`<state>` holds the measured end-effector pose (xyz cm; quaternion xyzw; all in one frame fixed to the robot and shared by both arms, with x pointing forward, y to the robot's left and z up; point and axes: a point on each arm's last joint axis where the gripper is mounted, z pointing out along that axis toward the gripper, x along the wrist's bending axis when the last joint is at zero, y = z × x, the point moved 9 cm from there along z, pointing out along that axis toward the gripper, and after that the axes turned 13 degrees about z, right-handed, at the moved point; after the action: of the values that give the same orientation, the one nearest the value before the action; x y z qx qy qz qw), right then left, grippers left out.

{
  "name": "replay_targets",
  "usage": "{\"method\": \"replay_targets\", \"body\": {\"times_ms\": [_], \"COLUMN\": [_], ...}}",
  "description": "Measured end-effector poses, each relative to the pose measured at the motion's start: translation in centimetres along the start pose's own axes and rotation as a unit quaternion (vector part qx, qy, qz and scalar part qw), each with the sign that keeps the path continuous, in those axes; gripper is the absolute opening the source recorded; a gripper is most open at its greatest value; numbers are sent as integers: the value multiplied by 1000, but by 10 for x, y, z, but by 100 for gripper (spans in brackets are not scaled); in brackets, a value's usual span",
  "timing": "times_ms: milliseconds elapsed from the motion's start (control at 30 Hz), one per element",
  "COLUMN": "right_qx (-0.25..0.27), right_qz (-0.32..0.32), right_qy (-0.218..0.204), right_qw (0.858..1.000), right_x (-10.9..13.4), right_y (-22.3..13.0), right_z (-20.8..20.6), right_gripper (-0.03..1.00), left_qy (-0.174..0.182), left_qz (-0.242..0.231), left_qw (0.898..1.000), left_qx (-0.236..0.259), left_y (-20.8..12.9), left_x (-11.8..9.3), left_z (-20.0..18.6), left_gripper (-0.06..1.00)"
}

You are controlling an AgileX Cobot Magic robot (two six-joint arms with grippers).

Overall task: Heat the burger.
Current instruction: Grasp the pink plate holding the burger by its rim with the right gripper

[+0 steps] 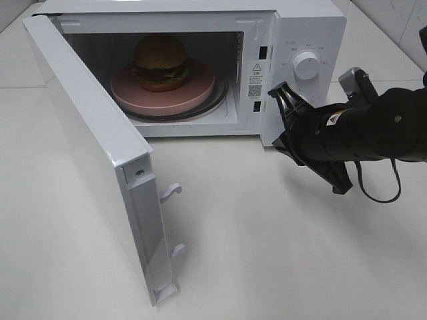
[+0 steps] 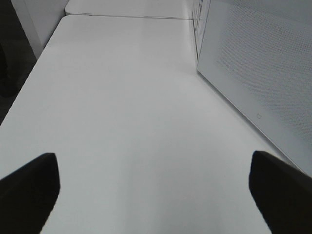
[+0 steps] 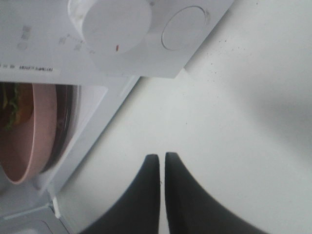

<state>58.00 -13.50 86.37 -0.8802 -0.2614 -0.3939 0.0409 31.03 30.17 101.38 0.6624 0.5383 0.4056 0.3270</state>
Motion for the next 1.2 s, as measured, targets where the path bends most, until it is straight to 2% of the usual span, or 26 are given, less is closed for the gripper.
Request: {"method": "replay_targets", "body": {"times_ms": [33, 67, 133, 167, 233, 267, 300, 367, 400, 433, 467, 533, 633, 700, 733, 767, 800, 833, 867, 900, 967, 1000, 1067, 1167, 1200], "right_qx": [0, 12, 17, 26, 31, 40, 40, 56, 56, 66, 66, 82, 93, 118, 118, 132, 139, 139, 148, 148, 156, 156, 160, 162, 167], "right_qz": [0, -35, -50, -89, -112, -155, -155, -214, -214, -247, -247, -287, -308, -343, -343, -371, -386, -386, -410, -410, -442, -442, -491, -504, -531], "right_qy": [0, -10, -15, -20, -22, -25, -25, -34, -34, -40, -40, -47, -52, -65, -65, -72, -76, -76, -82, -82, -92, -92, -105, -107, -108], "right_qw": [1000, 999, 998, 995, 993, 987, 987, 975, 975, 966, 966, 953, 945, 930, 930, 916, 909, 909, 896, 896, 879, 879, 850, 842, 823], "right_x": [0, -1, -2, -3, -2, -2, -2, -4, -4, -6, -6, -9, -11, -13, -13, -11, -9, -9, -5, -5, 3, 3, 11, 12, 15], "right_y": [0, -4, -5, -7, -8, -10, -10, -14, -14, -16, -16, -19, -21, -26, -26, -27, -28, -28, -27, -27, -24, -24, -18, -17, -15], "right_z": [0, -5, -7, -13, -16, -22, -22, -31, -31, -35, -35, -43, -48, -54, -54, -57, -59, -59, -62, -62, -67, -67, -73, -74, -77], "right_gripper": [0, 0, 0, 1, 1, 1, 1, 2, 2, 3, 3, 4, 4, 4, 4, 5, 5, 5, 5, 5, 5, 5, 6, 6, 7], "left_qy": [0, 0, 0, 0, 0, 0, 0, 0, 0, 0, 0, 0, 0, 0, 0, 0, 0, 0, 0, 0, 0, 0, 0, 0, 0], "left_qz": [0, 0, 0, 0, 0, 0, 0, 0, 0, 0, 0, 0, 0, 0, 0, 0, 0, 0, 0, 0, 0, 0, 0, 0, 0], "left_qw": [1000, 1000, 1000, 1000, 1000, 1000, 1000, 1000, 1000, 1000, 1000, 1000, 1000, 1000, 1000, 1000, 1000, 1000, 1000, 1000, 1000, 1000, 1000, 1000, 1000], "left_qx": [0, 0, 0, 0, 0, 0, 0, 0, 0, 0, 0, 0, 0, 0, 0, 0, 0, 0, 0, 0, 0, 0, 0, 0, 0], "left_y": [0, 0, 0, 0, 0, 0, 0, 0, 0, 0, 0, 0, 0, 0, 0, 0, 0, 0, 0, 0, 0, 0, 0, 0, 0], "left_x": [0, 0, 0, 0, 0, 0, 0, 0, 0, 0, 0, 0, 0, 0, 0, 0, 0, 0, 0, 0, 0, 0, 0, 0, 0], "left_z": [0, 0, 0, 0, 0, 0, 0, 0, 0, 0, 0, 0, 0, 0, 0, 0, 0, 0, 0, 0, 0, 0, 0, 0, 0], "left_gripper": [97, 97, 97, 97, 97, 97, 97, 97, 97, 97, 97, 97, 97, 97, 97, 97, 97, 97, 97, 97, 97, 97, 97, 97, 97]}}
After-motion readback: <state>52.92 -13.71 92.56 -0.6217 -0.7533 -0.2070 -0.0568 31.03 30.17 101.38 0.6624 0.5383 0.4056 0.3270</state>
